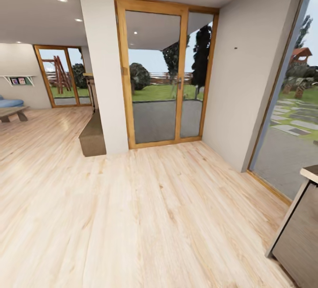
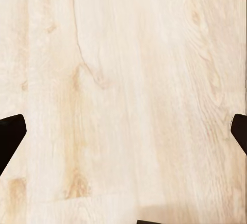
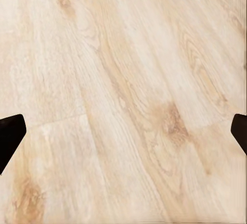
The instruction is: In the kitchen, take the Vidalia onion out of the sink, dice it on the chopping board with the paring knife, put the diced onion into the bowl on the countertop, then place both the paring knife and the chopping board into the sink.
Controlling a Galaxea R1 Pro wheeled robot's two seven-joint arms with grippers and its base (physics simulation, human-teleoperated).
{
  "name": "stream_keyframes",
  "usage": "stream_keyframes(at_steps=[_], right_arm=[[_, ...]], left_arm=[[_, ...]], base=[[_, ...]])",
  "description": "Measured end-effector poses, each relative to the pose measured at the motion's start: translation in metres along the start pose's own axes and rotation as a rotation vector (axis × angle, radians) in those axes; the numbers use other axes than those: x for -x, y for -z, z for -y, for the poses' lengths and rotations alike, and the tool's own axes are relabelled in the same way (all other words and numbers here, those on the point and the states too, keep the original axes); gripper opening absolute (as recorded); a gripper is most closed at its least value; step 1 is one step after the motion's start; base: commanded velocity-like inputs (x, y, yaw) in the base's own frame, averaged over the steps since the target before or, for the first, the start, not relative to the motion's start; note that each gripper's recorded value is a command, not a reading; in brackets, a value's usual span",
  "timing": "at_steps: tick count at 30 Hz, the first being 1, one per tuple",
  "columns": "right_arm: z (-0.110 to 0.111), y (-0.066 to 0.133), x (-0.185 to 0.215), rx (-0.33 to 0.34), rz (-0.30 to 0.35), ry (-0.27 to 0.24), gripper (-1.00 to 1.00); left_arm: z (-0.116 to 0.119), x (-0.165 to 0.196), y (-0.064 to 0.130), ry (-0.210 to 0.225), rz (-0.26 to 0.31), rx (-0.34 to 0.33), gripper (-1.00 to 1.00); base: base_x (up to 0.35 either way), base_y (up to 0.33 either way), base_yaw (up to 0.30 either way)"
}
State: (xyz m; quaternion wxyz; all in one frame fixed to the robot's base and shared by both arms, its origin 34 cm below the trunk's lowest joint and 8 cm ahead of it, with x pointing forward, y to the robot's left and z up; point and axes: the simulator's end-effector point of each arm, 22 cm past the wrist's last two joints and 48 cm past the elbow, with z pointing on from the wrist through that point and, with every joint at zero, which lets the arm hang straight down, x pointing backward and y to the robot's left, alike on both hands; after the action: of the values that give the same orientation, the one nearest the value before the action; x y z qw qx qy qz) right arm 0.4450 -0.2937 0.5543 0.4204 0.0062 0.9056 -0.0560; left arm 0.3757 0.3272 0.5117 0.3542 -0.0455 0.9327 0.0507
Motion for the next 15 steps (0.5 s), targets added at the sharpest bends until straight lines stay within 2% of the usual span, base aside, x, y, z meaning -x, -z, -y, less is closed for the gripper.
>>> stream_keyframes(at_steps=[15], right_arm=[[0.0000,-0.0001,0.0004,0.000,0.001,0.000,1.00]], left_arm=[[0.0000,0.0000,0.0000,0.000,0.000,0.000,1.00]], base=[[0.000,0.000,-0.246]])
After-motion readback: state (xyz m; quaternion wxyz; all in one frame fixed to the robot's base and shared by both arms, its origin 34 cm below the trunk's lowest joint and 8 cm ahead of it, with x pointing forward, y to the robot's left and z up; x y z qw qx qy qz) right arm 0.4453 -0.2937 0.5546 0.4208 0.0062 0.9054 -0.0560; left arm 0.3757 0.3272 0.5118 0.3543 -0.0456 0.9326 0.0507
